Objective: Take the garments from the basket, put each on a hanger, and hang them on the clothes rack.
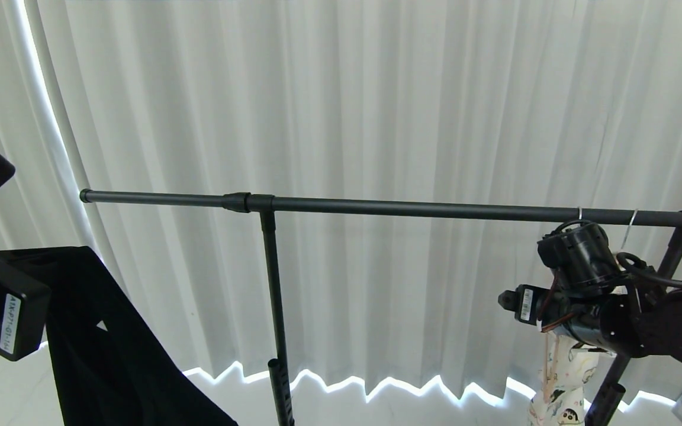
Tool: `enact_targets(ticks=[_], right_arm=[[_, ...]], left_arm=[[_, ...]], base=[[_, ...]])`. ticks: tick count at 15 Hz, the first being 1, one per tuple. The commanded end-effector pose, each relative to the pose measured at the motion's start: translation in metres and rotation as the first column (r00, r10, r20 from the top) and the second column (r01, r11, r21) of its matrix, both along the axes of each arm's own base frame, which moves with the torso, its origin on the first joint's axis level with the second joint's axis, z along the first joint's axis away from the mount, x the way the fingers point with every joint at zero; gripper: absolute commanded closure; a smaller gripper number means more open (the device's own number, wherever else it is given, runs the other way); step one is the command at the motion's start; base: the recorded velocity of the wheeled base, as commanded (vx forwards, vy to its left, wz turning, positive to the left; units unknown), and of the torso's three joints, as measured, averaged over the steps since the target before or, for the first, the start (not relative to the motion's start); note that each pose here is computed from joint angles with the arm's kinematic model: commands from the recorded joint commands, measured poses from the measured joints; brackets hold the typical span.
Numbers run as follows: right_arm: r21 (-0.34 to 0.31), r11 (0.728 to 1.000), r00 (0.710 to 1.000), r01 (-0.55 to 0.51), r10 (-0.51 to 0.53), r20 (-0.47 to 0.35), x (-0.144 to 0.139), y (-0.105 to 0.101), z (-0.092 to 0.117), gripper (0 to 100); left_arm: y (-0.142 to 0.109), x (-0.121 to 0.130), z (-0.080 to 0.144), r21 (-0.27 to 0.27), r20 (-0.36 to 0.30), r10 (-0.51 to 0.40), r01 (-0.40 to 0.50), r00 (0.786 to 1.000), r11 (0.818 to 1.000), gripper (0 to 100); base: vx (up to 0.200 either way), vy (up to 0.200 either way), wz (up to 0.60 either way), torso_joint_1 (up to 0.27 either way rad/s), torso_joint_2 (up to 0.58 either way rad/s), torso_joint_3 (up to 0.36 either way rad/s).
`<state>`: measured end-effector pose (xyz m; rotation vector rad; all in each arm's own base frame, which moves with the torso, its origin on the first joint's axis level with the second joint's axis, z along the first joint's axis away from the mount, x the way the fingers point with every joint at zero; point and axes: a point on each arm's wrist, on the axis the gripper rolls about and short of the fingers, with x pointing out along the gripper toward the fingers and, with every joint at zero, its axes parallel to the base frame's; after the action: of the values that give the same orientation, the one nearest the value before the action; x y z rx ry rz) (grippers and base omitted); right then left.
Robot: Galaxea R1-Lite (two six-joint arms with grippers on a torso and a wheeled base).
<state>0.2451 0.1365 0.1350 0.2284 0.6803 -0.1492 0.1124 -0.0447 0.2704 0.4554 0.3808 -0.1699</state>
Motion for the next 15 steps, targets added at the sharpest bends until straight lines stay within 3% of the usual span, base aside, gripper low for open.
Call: enact_targets(ticks=[1,5,8,15], right_arm=[[0.001,1.000,1.000,-0.010,0.010,0.002,-0.001,0.002,0.000,0],[0.004,0.999,0.999,-0.050,0.050,0.016,-0.004,0.012,0.004,0],[-0.029,0.999,0.999,-0.023,0.022,-0.031,-0.001,0.007,-0.011,0],[-0.040,0.999,0.999,0.021,-0.022,-0.033,0.004,-0.003,-0.012,0]], left_arm=[[0.000,0.000,0.000,0.001,-0.001,0.000,0.000,1.000,1.000,100],[0.000,0.000,-0.004,0.006,-0.012,0.000,0.000,1.000,1.000,100],[0.000,0.000,-0.003,0.004,-0.008,0.000,0.000,1.000,1.000,100],[0.001,-0.002,-0.002,0.003,-0.004,-0.002,0.002,1.000,1.000,100]], base=[[0.000,0.000,0.00,0.000,0.00,0.000],[0.000,0.000,0.00,0.000,0.00,0.000],[0.000,0.000,0.00,0.000,0.00,0.000],[0.000,0.000,0.00,0.000,0.00,0.000]])
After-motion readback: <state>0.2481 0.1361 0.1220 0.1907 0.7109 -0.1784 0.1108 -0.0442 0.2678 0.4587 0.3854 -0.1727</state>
